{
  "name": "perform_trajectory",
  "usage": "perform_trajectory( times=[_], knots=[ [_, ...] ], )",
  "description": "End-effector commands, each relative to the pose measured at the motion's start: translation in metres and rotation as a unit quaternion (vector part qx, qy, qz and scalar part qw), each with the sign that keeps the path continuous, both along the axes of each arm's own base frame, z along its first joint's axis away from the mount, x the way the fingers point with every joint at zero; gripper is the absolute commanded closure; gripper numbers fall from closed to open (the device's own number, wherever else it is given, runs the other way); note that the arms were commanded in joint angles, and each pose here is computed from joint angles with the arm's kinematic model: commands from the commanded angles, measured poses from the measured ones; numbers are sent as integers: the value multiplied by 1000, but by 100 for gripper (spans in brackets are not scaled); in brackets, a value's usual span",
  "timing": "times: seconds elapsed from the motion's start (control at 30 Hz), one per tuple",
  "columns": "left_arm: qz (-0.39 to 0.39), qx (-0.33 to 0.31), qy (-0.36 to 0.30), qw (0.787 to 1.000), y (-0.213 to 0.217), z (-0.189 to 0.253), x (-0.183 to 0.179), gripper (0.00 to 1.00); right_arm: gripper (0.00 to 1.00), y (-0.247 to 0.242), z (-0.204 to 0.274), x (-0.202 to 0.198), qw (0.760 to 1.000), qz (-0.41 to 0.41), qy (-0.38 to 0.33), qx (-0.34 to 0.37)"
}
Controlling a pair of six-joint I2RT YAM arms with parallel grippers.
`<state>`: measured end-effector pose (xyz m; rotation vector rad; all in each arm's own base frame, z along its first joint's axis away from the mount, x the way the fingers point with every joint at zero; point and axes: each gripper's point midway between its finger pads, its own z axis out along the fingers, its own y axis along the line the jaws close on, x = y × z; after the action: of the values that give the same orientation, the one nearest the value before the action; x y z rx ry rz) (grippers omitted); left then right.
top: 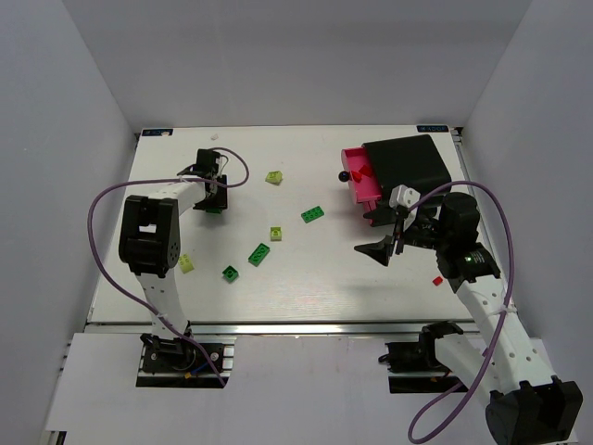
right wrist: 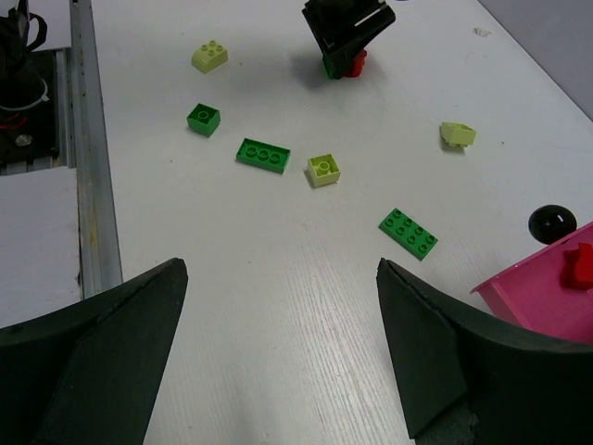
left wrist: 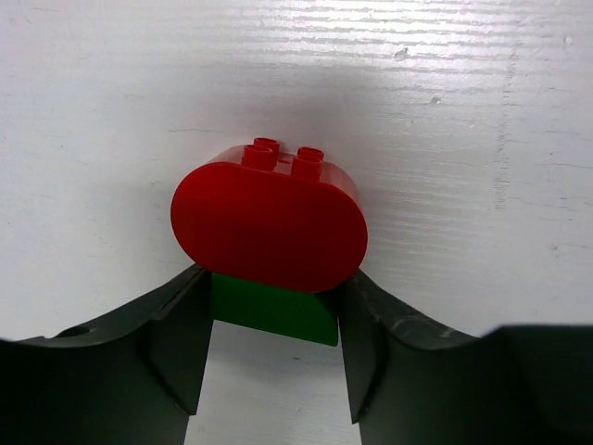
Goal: Sort the legos into containers by color
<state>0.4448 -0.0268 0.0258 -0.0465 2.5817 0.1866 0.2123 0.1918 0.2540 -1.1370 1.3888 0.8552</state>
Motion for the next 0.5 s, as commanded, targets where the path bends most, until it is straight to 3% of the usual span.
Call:
perform_trajectory(
  times=[0.0, 0.17, 0.3, 0.43, 0.47],
  knots=[
    [-10, -15, -20, 1000, -5, 11, 8, 42, 12, -1, -1, 2, 1000, 0, -6, -3],
    [-16, -30, -29, 999, -10, 20, 7, 64, 12, 0, -2, 1, 1000, 2, -6, -4],
    [-27, -65, -52, 996, -22, 39, 5, 74, 12, -1, -4, 1, 1000, 2, -6, -7],
    [-88, -141, -91, 982, -60, 75, -11, 80, 12, 0, -8, 1, 1000, 2, 11, -6],
    [-121, -187, -86, 971, -79, 79, -23, 80, 12, 2, -11, 2, 1000, 3, 26, -5]
  ],
)
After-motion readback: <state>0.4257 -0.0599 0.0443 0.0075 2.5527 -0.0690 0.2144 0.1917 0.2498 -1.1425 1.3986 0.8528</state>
